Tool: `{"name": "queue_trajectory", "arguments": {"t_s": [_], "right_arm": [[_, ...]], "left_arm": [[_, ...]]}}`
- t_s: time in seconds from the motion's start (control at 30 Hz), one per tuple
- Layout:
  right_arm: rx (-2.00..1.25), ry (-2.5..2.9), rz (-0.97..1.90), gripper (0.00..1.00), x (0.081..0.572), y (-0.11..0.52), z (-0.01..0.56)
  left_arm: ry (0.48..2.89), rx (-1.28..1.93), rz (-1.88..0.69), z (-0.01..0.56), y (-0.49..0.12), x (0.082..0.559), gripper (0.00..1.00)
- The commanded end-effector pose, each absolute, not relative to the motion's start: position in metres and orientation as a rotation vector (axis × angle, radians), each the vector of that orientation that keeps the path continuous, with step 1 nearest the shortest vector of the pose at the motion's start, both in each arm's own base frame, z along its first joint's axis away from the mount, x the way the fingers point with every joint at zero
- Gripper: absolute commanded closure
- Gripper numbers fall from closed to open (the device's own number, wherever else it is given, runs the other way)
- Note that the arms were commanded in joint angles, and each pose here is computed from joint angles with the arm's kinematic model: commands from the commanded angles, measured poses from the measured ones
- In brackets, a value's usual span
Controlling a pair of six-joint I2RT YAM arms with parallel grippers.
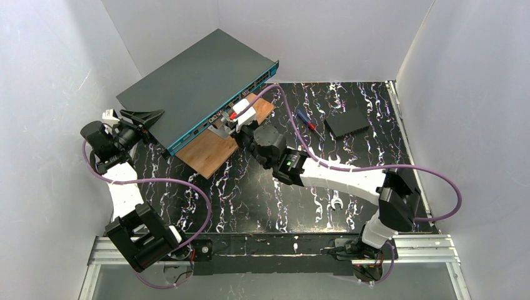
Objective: Insert the plug into the switch port
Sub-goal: Insert the connector into the switch port.
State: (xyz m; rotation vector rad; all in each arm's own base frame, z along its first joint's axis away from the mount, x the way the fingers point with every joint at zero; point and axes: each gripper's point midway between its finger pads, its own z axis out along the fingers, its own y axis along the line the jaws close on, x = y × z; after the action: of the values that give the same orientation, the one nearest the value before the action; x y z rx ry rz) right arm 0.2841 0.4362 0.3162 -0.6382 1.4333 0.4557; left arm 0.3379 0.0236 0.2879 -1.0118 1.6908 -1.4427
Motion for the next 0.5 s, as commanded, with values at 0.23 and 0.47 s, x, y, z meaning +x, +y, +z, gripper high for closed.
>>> {"name": "queue_trajectory", "arguments": {"t_s": [0.23, 0.47], "right_arm": [[-0.559, 1.398, 0.435, 0.99, 0.2925, 0.4378, 0.3430], [-0.559, 1.407, 0.432, 0.99, 0.2924, 0.4367, 0.3417]], "left_arm": [[1.773, -1.016, -1.472, 0.2627, 0.0111, 0.3316, 1.00], [1.771, -1.020, -1.470, 0.2625, 0.0116, 0.3316, 1.00]]}}
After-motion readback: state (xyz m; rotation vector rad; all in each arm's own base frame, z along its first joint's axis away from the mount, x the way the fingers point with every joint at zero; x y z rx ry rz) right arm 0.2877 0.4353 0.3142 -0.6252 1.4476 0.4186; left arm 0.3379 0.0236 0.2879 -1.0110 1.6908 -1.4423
